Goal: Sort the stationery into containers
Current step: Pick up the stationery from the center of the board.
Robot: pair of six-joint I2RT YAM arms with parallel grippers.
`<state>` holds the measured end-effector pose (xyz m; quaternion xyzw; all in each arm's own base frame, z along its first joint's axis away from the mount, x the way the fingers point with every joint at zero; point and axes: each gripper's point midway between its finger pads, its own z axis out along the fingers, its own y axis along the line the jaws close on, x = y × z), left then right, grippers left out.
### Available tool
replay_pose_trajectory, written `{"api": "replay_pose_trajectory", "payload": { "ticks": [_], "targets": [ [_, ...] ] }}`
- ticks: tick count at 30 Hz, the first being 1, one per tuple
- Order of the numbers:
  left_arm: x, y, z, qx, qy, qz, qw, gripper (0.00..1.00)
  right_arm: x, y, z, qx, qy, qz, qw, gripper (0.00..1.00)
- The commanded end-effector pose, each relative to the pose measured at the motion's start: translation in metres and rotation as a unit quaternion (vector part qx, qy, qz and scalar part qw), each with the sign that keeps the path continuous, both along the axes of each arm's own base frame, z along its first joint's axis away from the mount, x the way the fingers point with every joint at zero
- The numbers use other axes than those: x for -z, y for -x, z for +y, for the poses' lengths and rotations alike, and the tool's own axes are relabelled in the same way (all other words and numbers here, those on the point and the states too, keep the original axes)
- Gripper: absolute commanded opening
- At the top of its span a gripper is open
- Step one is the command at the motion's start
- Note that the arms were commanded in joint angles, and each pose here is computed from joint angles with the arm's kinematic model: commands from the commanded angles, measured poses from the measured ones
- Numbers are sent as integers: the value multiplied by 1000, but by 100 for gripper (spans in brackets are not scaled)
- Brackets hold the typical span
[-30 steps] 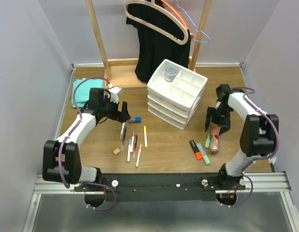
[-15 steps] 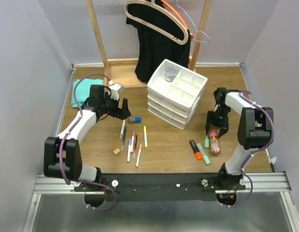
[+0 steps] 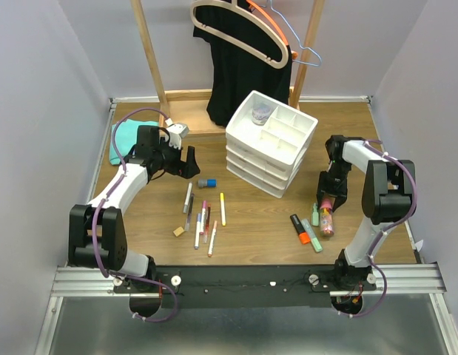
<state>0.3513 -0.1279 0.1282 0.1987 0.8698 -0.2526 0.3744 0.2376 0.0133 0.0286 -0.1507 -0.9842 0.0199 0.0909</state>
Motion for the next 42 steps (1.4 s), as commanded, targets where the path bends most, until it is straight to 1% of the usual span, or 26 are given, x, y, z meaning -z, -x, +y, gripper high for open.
{"api": "replay_pose_trajectory", "payload": {
  "ticks": [1, 5, 8, 10, 12, 13, 14, 15, 22, 23, 25, 26, 29, 30, 32, 36, 39, 42],
  "targets": [
    [-3, -3, 1, -4, 3, 1, 1000, 99, 6, -9, -9, 5, 23, -11, 1000, 51],
    [-9, -3, -1, -3, 11, -7, 1000, 99, 11, -9, -5, 1, 12, -12, 1000, 53],
    [-16, -4, 0, -4, 10, -18, 1000, 99, 13, -10, -2, -1, 1, -15, 1000, 58],
    [-18, -1, 1, -4, 8, -22, 1000, 99, 13, -10, -1, -1, 0, -18, 1000, 58],
    [-20, 1, 1, -4, 9, -25, 1000, 99, 11, -10, -1, -2, -3, -23, 1000, 48],
    [-19, 3, 1, -3, 9, -24, 1000, 99, 10, -12, -1, -3, -3, -28, 1000, 40],
    [-21, 4, 0, -2, 11, -28, 1000, 99, 7, -13, -1, -3, -2, -33, 999, 11],
    [-23, 5, 0, -2, 13, -28, 1000, 99, 3, -13, -2, -1, 2, -39, 999, 1],
    [-33, 7, -1, 2, 18, -47, 999, 99, -50, -28, -8, 4, 19, -133, 991, 1],
    [-36, 7, -1, 3, 18, -52, 998, 99, -69, -37, -8, 1, 18, -167, 986, 1],
    [-40, 6, -1, 5, 16, -58, 998, 99, -90, -45, -9, -12, 20, -201, 979, 1],
    [-42, 5, -1, 6, 16, -61, 998, 99, -112, -54, -11, -23, 22, -237, 971, 1],
    [-44, 4, -1, 9, 14, -69, 997, 99, -146, -60, -5, -52, 2, -287, 957, 1],
    [-45, 3, -1, 8, 14, -70, 997, 99, -165, -64, -5, -58, 4, -318, 946, 1],
    [-45, 3, -1, 6, 15, -72, 997, 99, -180, -66, 1, -77, -12, -345, 936, 1],
    [-46, 3, -1, 5, 15, -78, 997, 99, -207, -67, 2, -89, -10, -385, 918, 1],
    [-45, 3, -1, 7, 15, -76, 997, 99, -236, -70, 4, -104, -14, -425, 899, 1],
    [-42, 3, -1, 8, 14, -73, 997, 99, -279, -76, 14, -122, -33, -485, 865, 1]
  ]
}}
